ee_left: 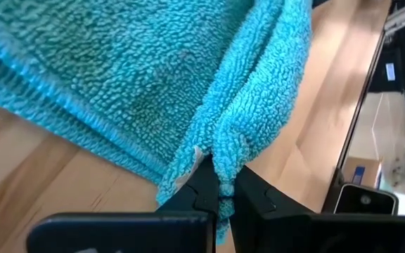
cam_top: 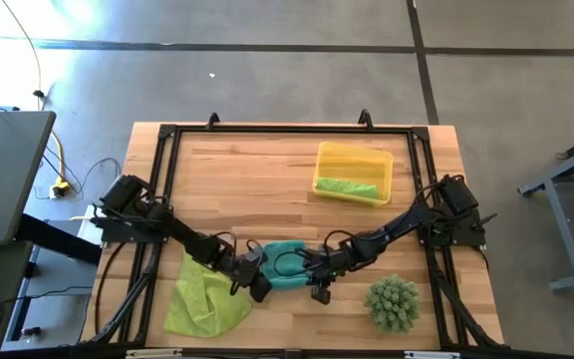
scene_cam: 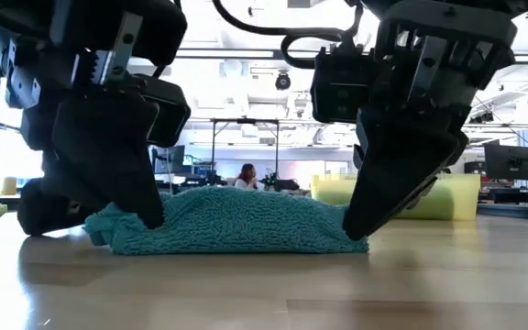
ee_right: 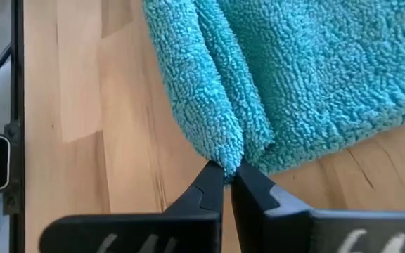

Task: Roll microfiber towels into tight, uniform cylinder then place into a basket
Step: Roll the blue microfiber towel

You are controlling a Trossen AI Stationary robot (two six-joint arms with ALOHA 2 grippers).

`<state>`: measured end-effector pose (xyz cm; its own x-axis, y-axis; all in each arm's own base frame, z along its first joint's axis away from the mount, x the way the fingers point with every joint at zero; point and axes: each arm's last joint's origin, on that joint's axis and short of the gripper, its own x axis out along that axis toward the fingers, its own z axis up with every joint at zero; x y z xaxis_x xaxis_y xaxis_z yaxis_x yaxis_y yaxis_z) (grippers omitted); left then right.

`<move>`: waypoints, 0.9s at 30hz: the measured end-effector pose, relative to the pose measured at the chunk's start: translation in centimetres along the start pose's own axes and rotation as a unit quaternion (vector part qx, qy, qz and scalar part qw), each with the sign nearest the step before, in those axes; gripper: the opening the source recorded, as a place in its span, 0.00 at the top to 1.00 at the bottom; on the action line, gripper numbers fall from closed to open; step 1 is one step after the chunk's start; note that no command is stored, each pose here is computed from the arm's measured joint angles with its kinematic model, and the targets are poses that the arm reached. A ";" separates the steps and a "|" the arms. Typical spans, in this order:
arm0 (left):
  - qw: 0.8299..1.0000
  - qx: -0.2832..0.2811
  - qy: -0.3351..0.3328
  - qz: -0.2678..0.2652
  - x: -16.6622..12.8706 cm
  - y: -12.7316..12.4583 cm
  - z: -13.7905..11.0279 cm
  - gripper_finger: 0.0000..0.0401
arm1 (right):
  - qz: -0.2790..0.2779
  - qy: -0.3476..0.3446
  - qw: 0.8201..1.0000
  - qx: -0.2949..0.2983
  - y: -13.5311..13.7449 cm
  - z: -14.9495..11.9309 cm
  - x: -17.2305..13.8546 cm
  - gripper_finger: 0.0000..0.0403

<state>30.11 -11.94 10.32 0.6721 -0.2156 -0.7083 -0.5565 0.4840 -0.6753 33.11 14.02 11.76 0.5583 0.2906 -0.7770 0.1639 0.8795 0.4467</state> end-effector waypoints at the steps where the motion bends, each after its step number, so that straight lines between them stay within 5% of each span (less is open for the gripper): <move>1: 1.000 -0.005 0.000 0.000 0.0 0.0 -0.1 0.99 | 0.000 0.000 1.000 0.000 0.0 0.0 0.0 1.00; 15: 0.999 -0.042 0.007 0.015 0.0 0.2 -0.2 0.99 | 0.031 0.034 0.981 -0.187 1.9 1.1 -2.8 0.66; 18: 0.999 -0.045 0.011 0.016 0.0 0.3 -0.2 0.99 | 0.002 -0.019 0.953 -0.303 4.0 0.1 -3.0 0.67; 21: 0.999 -0.049 0.014 0.017 0.0 0.3 -0.3 0.99 | -0.069 -0.062 0.904 -0.417 5.4 -1.2 -2.6 0.70; 24: 0.998 -0.050 0.015 0.018 0.0 0.3 -0.3 0.99 | -0.125 -0.101 0.871 -0.465 6.3 -2.0 -1.8 0.73; 27: 0.998 -0.051 0.015 0.018 0.0 0.3 -0.3 0.99 | -0.123 -0.123 0.855 -0.488 6.6 -2.2 -0.8 0.74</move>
<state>29.78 -12.03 10.04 0.6360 -0.2262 -0.7378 -0.6278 0.4042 -0.6652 31.94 20.43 14.34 0.7784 0.0699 -0.6239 -0.3896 0.8330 -0.3928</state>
